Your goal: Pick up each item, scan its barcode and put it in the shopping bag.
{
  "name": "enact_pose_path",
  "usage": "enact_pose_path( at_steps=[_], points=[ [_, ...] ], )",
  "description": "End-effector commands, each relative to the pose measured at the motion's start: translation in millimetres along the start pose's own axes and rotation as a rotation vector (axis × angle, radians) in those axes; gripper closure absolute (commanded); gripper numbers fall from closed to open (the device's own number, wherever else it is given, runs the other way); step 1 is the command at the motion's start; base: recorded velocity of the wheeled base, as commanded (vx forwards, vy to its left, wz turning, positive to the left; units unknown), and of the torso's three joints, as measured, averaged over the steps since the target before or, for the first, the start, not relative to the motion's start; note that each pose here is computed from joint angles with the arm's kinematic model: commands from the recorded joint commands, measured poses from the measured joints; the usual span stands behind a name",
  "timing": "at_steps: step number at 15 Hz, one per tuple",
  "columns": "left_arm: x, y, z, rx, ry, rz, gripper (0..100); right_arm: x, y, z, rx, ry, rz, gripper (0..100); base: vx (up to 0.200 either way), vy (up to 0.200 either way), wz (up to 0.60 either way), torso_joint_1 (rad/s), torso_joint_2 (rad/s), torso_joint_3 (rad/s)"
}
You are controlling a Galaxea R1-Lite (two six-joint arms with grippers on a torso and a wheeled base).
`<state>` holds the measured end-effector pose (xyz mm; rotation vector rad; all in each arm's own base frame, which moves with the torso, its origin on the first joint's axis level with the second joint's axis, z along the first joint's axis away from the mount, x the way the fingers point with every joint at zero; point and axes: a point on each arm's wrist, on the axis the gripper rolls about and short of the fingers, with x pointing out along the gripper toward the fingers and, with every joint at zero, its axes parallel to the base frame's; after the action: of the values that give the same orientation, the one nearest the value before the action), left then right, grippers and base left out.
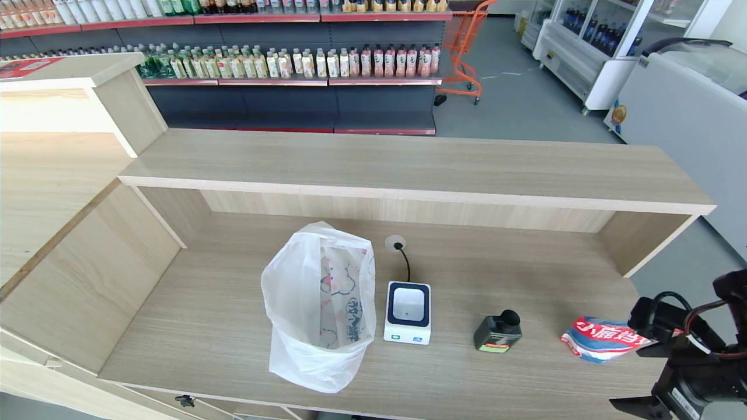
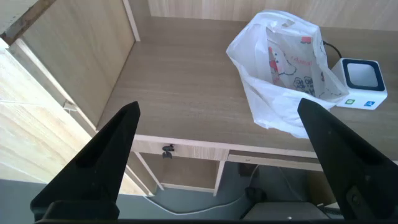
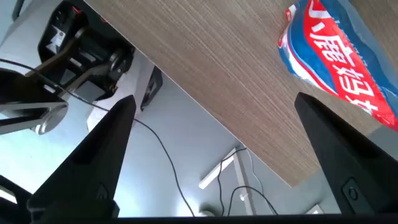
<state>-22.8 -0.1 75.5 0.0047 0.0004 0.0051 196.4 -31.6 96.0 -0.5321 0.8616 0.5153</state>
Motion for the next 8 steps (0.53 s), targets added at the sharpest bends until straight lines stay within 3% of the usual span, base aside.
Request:
enact_pose_path(
  at_steps=[1, 6, 8],
  points=[
    [0, 0.0, 0.0, 0.000, 0.000, 0.001, 0, 33, -3, -2, -0.006, -0.002, 0.085, 0, 0.000, 0.000, 0.00, 0.000, 0.00, 0.000],
    [0, 0.0, 0.0, 0.000, 0.000, 0.001, 0, 74, -1, 13, -0.076, -0.163, 0.232, 0, 0.000, 0.000, 0.00, 0.000, 0.00, 0.000],
    [0, 0.0, 0.0, 0.000, 0.000, 0.001, 0, 91, -4, 21, -0.118, -0.205, 0.214, 0, 0.000, 0.000, 0.00, 0.000, 0.00, 0.000]
  ],
)
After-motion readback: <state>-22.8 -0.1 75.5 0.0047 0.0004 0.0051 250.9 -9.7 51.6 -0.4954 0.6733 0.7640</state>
